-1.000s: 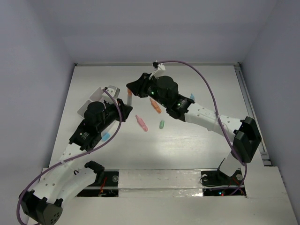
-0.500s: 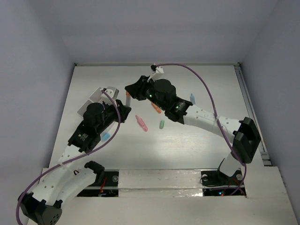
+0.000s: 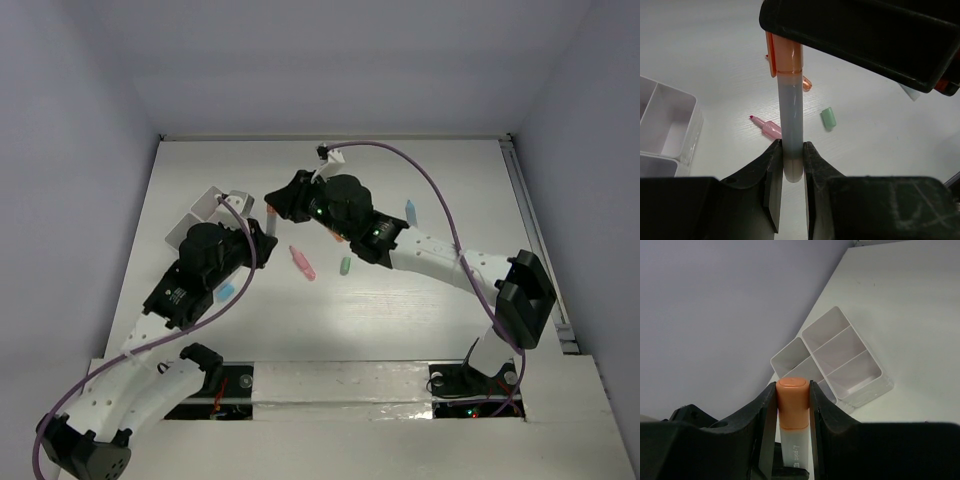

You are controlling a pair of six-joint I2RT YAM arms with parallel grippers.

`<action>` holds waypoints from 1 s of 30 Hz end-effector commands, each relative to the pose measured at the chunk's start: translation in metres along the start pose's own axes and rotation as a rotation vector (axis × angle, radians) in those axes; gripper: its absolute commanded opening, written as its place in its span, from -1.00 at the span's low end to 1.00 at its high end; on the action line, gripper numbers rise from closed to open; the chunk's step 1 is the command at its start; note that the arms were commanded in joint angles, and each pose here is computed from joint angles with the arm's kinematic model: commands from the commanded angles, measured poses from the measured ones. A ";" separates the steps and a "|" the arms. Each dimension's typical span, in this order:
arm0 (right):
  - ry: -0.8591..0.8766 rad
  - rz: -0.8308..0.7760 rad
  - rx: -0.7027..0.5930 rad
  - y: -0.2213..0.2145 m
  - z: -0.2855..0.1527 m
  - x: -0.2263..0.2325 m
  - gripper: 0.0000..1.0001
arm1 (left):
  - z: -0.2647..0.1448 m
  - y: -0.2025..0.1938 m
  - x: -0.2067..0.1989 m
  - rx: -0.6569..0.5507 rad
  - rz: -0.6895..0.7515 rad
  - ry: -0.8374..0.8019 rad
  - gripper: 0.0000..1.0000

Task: Sort the stationery into containers
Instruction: Close the pen cap on the pen.

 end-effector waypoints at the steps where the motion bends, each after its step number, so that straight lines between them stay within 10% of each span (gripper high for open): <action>1: 0.041 -0.022 0.231 -0.058 -0.019 0.014 -0.97 | -0.003 0.045 -0.004 -0.208 0.002 0.017 -1.00; 30: 0.141 -0.038 0.555 -0.203 -0.064 0.035 -1.00 | -0.029 0.077 0.012 -0.363 0.010 0.104 -1.00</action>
Point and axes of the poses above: each gripper's point midway between its finger pads, its own z axis out along the fingers, its own x axis along the line the jaws close on, y = z × x, the point moved 3 cm from there along -z, back along the fingers, and after that the axes turned 10 degrees about -z, right-handed, at the moved point
